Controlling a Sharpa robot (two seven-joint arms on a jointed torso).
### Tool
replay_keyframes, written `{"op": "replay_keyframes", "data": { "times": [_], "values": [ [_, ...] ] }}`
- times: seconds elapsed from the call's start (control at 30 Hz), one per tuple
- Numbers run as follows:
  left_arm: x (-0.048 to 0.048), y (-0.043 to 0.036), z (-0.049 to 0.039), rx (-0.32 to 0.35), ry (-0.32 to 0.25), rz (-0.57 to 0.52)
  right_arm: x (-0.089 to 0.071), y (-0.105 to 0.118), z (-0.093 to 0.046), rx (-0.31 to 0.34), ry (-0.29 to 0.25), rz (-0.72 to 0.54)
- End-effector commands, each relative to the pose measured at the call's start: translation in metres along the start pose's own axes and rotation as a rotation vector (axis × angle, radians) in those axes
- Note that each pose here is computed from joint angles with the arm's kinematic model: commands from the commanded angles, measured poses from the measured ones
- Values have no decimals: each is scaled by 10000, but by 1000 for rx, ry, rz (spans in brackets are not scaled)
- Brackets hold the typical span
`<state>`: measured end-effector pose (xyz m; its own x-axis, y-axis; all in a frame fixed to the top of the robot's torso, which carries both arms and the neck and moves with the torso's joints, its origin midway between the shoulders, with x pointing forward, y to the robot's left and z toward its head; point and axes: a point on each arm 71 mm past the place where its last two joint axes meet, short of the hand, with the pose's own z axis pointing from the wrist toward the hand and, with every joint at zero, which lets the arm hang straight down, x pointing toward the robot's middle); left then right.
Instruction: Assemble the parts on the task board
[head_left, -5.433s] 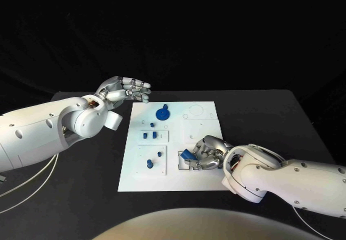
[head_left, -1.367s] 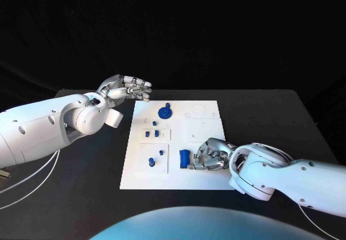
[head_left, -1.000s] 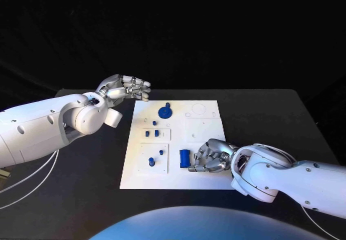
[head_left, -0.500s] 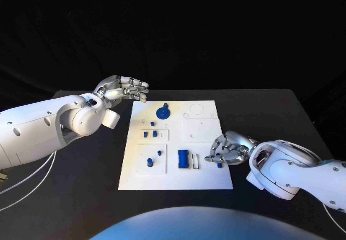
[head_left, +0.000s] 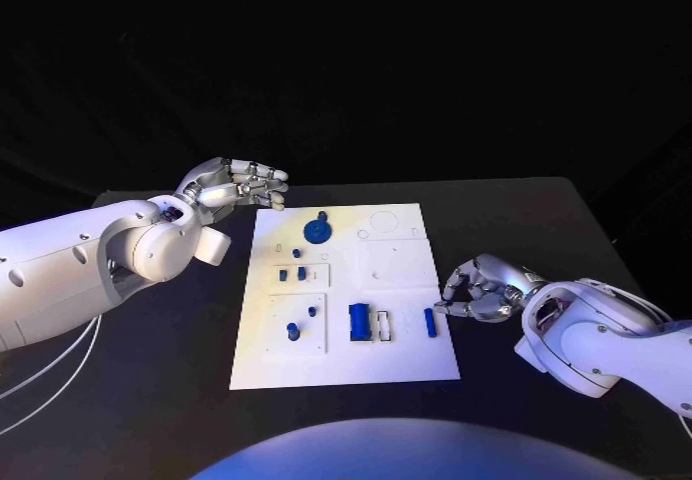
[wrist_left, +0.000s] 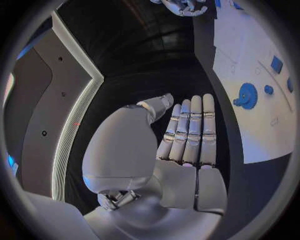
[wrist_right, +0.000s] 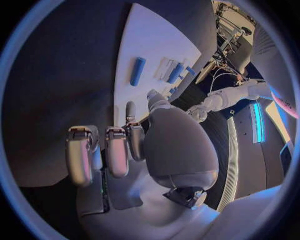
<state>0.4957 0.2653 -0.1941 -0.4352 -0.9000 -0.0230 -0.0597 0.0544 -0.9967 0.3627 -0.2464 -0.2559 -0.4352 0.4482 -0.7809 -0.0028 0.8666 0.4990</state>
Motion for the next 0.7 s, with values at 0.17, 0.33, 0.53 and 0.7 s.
{"op": "replay_keyframes", "data": {
  "times": [0.17, 0.33, 0.53, 0.7],
  "values": [
    [22, -13, 1, 11, 16, -14, 92, -25, 16, 43, 16, -65],
    [17, -12, -4, 10, 15, -13, 157, -12, 33, 50, 36, -76],
    [12, -13, -11, 10, 14, -13, 243, 19, 56, 46, 62, -100],
    [3, -14, -17, 10, 11, -12, 308, 38, 71, 39, 88, -129]
  ]
}}
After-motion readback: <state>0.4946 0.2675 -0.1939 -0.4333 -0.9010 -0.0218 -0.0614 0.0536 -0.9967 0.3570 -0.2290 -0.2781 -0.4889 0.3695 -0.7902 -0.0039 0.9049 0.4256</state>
